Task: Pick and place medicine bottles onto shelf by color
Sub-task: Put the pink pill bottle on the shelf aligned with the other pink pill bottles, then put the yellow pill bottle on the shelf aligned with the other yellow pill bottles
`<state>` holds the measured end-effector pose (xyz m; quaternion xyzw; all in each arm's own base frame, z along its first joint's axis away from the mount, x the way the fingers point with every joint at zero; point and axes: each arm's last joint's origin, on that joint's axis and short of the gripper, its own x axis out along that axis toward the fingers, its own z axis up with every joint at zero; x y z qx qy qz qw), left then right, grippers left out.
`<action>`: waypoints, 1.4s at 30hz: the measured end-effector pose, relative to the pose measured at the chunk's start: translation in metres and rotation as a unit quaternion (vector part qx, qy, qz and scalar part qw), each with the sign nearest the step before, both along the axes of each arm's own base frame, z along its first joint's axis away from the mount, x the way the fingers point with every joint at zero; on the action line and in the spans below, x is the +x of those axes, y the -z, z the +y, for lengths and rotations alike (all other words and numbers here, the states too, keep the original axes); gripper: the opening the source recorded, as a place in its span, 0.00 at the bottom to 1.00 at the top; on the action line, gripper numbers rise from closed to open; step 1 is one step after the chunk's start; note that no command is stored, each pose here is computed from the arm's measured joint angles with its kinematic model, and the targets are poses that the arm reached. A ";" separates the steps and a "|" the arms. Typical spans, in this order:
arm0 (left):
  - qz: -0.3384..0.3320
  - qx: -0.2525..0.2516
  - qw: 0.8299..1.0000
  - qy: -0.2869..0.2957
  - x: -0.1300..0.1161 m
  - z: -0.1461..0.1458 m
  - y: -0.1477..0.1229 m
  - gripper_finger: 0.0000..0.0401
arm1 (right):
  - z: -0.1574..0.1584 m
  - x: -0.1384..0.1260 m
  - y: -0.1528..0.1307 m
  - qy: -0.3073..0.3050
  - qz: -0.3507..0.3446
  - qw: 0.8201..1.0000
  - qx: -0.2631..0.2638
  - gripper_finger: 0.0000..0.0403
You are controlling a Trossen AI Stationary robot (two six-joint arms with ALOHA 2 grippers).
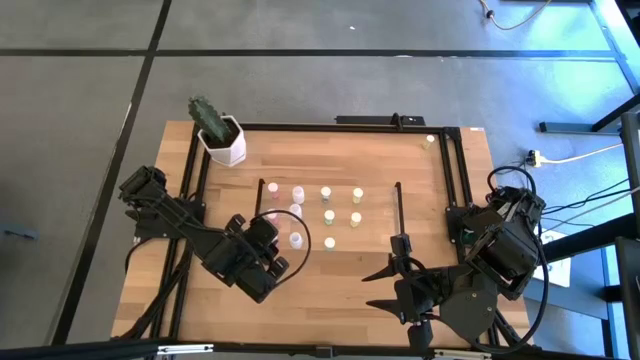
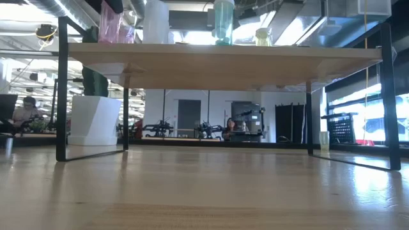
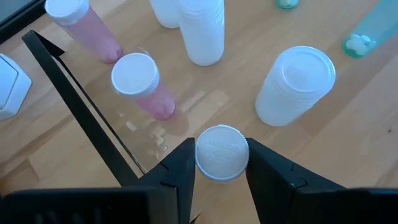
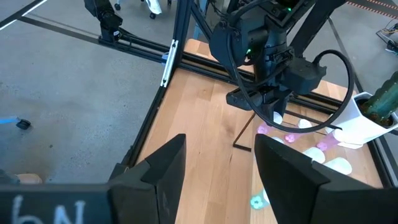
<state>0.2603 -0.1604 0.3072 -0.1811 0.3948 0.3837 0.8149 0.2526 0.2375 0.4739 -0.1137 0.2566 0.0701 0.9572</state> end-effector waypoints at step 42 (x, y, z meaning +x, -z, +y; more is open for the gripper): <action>-0.029 -0.030 0.999 0.010 -0.020 0.014 -0.031 0.57 | 0.000 0.000 0.000 0.000 0.000 1.000 0.000 0.48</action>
